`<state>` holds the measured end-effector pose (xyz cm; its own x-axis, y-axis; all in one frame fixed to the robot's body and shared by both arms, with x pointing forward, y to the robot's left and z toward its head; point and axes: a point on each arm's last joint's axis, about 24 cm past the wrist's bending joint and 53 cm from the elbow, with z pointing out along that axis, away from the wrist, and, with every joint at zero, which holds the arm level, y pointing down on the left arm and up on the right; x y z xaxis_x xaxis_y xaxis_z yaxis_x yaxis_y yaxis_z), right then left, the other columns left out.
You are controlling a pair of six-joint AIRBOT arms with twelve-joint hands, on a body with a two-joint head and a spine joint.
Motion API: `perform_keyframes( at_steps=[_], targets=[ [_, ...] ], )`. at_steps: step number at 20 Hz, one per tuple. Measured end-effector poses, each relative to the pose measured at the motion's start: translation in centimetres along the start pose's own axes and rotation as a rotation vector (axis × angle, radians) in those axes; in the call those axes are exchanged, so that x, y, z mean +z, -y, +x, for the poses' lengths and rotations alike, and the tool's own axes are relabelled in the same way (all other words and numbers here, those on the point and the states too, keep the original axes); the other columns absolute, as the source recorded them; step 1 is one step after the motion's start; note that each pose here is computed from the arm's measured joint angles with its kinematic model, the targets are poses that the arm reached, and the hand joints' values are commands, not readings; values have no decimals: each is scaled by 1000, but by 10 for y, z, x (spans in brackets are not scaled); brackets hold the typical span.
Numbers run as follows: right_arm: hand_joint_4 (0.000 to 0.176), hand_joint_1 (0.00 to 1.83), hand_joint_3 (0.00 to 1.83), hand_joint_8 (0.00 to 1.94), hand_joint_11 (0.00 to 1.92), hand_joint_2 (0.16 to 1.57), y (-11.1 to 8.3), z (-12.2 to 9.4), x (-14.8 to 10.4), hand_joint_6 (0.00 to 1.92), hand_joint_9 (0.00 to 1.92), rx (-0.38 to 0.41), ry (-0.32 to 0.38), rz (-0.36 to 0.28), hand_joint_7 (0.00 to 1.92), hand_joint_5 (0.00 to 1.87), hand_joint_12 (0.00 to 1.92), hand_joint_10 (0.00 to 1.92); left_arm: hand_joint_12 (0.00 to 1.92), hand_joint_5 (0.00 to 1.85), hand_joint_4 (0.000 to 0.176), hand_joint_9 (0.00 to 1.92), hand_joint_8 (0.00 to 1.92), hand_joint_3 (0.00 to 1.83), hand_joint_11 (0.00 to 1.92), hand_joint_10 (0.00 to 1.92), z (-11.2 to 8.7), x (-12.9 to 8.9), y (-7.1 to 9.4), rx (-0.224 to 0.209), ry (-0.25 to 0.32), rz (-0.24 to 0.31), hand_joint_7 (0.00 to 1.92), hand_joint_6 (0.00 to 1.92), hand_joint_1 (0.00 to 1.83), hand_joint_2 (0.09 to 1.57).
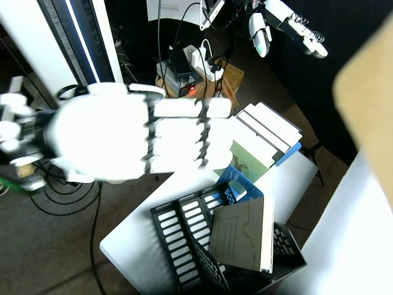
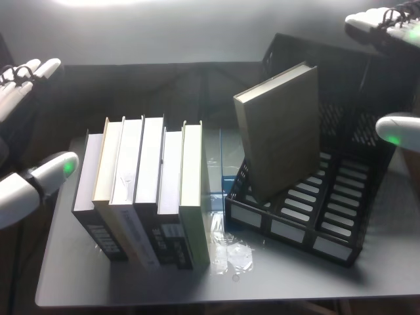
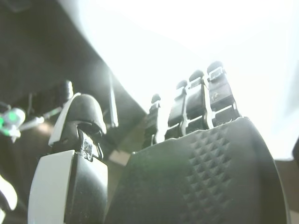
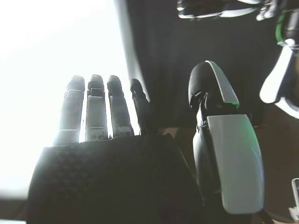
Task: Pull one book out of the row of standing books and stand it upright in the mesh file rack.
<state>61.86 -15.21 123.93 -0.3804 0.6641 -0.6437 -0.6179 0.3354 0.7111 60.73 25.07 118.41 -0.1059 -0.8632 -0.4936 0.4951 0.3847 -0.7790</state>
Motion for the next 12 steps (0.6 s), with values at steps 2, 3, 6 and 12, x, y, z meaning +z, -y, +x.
perform_keyframes(
  at_steps=[2, 3, 6, 12],
  targets=[
    [37, 515, 0, 0, 0, 1264, -7, -1, -10, 0, 3, -3, 18, -19, 0, 0, 0, 1, 0, 0, 94, 0, 0, 0, 0, 0, -2, 5, 9, -6, 3, 40, 0, 0, 328, 1315],
    [34, 499, 0, 0, 0, 1268, -5, -4, -13, 0, 4, 3, 34, -15, 0, 0, 0, 2, 0, 0, 116, 0, 0, 0, 0, 0, -2, 5, 10, -8, 2, 46, 0, 0, 319, 1304],
    [45, 508, 0, 0, 0, 1262, 6, -21, -24, 0, 16, 22, 111, 19, 0, 0, 0, 7, 0, 0, 95, 0, 0, 0, 0, 0, -4, 6, 10, -26, 3, 45, 0, 0, 295, 1255],
    [4, 500, 0, 0, 27, 1181, -2, -23, -27, 0, 65, 31, 141, -20, 0, 0, 18, 23, 0, 0, 118, 0, 0, 0, 0, 0, -7, 6, 19, -14, -4, 56, 0, 0, 423, 1267]
  ],
)
